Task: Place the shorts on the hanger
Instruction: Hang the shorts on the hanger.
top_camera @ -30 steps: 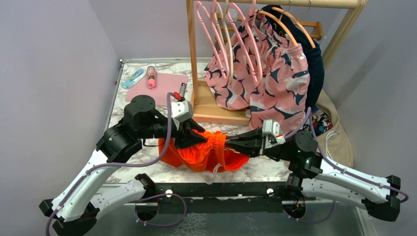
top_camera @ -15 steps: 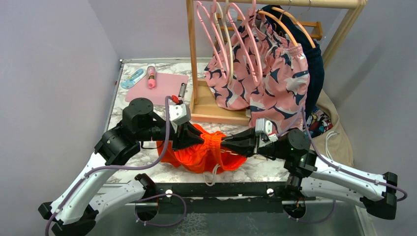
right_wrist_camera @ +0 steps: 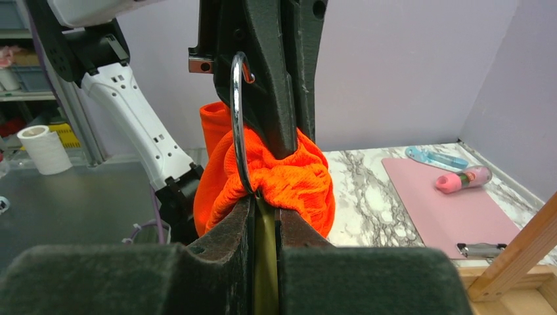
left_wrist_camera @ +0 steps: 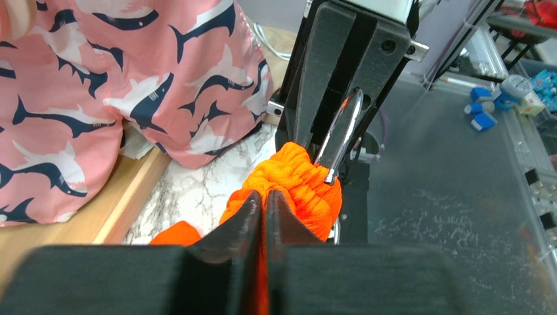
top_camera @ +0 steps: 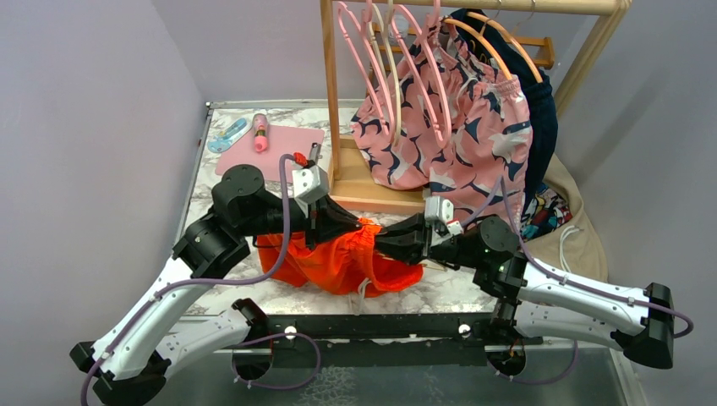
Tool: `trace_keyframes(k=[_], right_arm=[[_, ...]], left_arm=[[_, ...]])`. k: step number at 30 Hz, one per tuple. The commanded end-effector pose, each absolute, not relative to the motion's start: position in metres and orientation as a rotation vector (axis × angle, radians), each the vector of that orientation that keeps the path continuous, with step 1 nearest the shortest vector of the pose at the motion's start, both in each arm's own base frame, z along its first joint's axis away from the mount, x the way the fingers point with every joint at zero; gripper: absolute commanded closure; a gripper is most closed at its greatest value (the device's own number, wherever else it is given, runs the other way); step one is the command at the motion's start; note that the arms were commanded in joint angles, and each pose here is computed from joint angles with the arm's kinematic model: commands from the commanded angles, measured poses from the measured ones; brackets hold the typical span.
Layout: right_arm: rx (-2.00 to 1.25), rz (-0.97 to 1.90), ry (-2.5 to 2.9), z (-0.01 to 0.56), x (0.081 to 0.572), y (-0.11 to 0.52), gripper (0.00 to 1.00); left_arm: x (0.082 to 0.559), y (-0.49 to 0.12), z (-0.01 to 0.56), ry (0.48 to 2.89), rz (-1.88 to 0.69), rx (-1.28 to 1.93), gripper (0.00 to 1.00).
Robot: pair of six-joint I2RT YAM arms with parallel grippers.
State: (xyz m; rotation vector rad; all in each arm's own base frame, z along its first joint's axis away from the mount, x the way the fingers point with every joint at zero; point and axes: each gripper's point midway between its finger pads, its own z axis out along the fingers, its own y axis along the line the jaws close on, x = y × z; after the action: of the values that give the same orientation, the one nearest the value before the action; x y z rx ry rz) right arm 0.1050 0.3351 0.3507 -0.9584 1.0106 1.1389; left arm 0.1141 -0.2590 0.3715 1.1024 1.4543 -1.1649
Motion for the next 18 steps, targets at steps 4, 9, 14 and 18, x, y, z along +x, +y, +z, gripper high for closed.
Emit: trace_keyframes(k=[4,9,14,18], right_arm=[[-0.804,1.189,0.792,0.420,0.096,0.318,0.99],[-0.808,1.183,0.801,0.418,0.097,0.319,0.99],[-0.816,1.180,0.809,0.418,0.097,0.319,0.99],[-0.832,1.173,0.818,0.419,0.097,0.321,0.99]], left_arm=[[0.103,-0.247,0.395,1.342,-1.143,1.068,0.42],[0.099,-0.235,0.413,1.287,-1.090,1.047,0.30],[0.095,-0.226,0.425,1.259,-1.042,1.059,0.29],[0.099,-0.226,0.412,1.315,-0.998,1.120,0.28]])
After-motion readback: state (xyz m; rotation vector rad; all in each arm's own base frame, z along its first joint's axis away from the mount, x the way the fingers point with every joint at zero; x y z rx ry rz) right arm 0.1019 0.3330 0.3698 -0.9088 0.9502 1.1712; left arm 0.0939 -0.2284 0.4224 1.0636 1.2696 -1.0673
